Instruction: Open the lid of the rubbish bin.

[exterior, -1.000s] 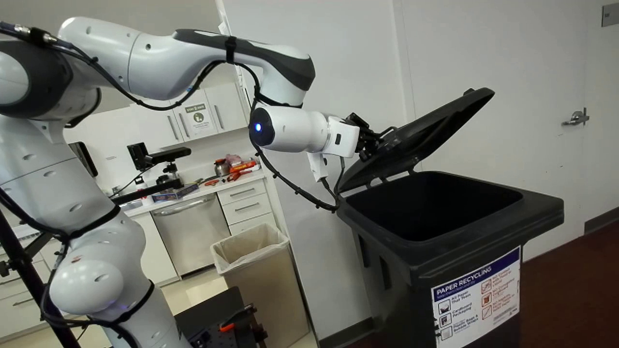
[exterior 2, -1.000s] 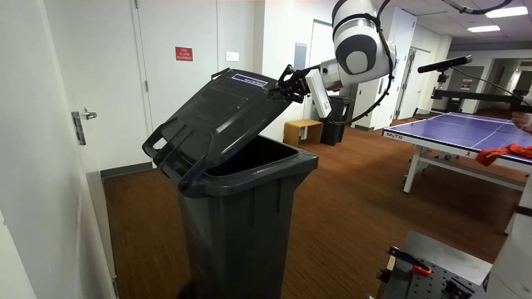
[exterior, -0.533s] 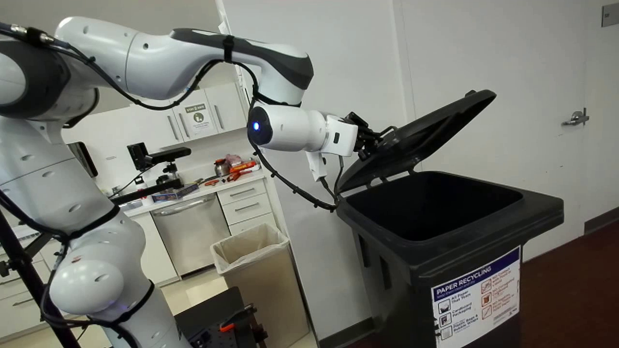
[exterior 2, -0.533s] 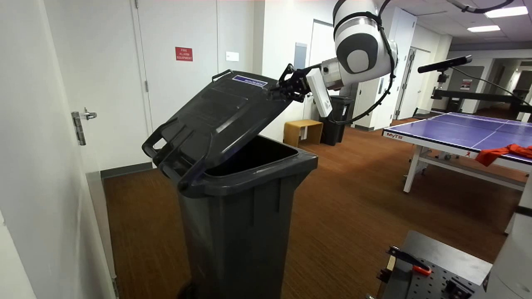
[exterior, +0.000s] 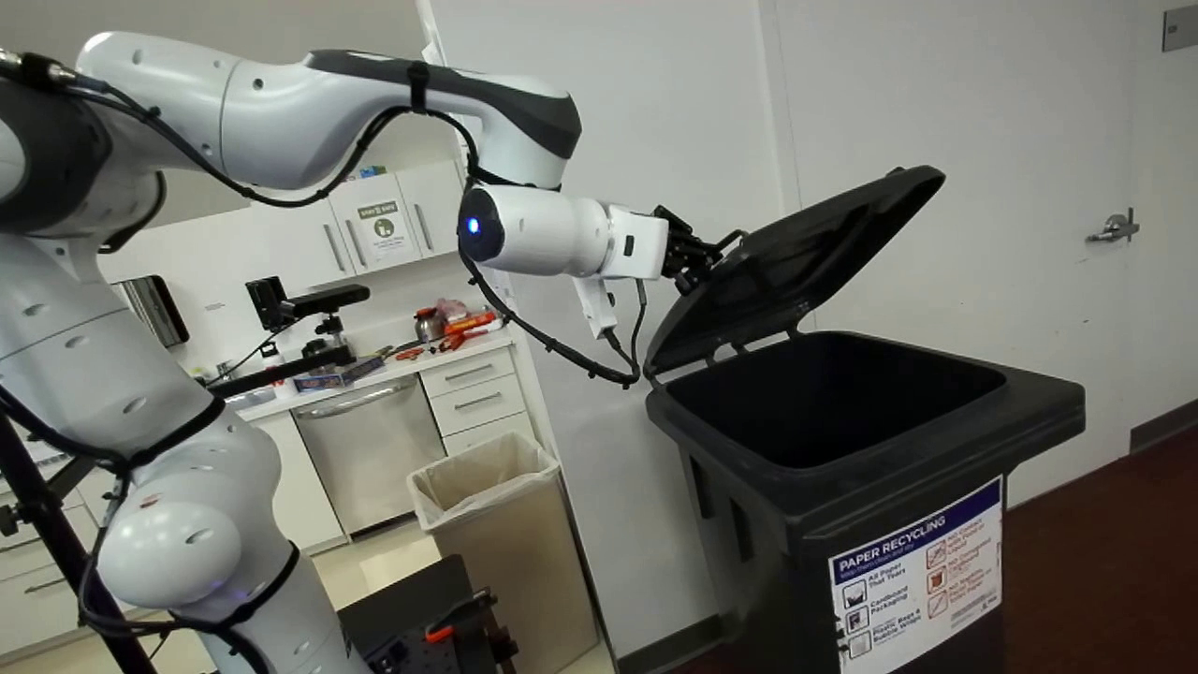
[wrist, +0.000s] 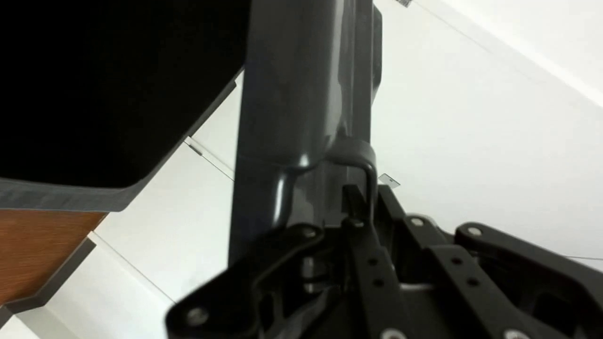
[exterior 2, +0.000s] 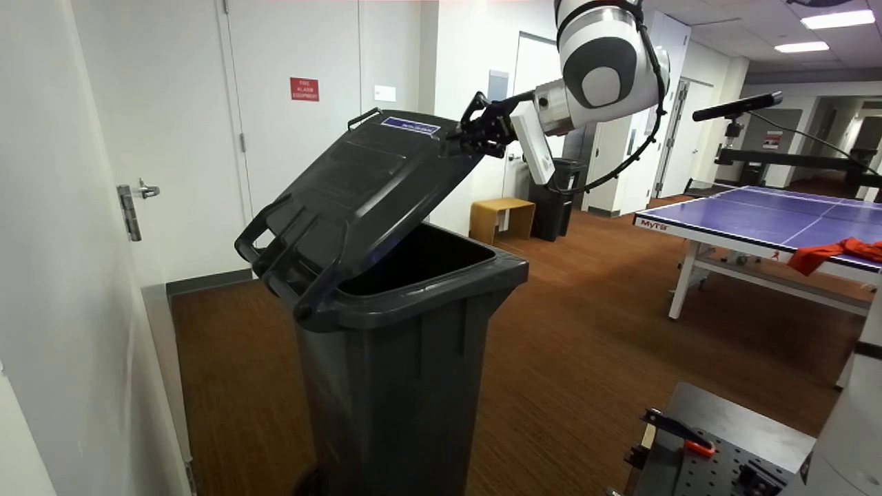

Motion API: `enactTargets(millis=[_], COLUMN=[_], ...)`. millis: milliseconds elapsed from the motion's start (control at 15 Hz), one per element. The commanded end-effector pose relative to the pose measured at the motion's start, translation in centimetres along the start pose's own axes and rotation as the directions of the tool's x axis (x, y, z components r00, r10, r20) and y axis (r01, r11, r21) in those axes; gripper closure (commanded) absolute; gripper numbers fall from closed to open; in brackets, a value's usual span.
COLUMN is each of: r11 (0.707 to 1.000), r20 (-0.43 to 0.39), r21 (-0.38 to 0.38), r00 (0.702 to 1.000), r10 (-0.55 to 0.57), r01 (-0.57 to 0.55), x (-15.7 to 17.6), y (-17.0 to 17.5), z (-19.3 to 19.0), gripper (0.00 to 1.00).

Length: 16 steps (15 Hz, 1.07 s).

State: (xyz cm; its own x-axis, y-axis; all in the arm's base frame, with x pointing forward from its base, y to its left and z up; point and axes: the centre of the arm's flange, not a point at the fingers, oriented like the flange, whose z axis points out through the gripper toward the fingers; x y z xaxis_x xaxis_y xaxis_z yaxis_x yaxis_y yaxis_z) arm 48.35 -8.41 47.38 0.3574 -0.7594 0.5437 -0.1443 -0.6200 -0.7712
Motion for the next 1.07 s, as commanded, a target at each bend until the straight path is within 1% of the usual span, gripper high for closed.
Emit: enactTargets(millis=[0, 133, 400, 800, 1000], r11=[0.993, 0.990, 0.985, 0.979, 0.975], r20=[-0.038, -0.042, -0.040, -0.003, 0.023], r21=[0.112, 0.123, 0.112, 0.062, 0.065], r00=[0.999, 0.997, 0.991, 0.981, 0.977], r10=[-0.039, -0.064, -0.125, -0.196, -0.213], r01=[0.043, 0.068, 0.128, 0.196, 0.211], x=[1.5, 1.5, 1.5, 1.7, 1.9], y=[-6.2, -7.8, -10.8, -13.7, -14.8], z=[-0.2, 0.3, 2.6, 6.7, 8.3], gripper=[0.97, 0.97, 0.97, 0.97, 0.97])
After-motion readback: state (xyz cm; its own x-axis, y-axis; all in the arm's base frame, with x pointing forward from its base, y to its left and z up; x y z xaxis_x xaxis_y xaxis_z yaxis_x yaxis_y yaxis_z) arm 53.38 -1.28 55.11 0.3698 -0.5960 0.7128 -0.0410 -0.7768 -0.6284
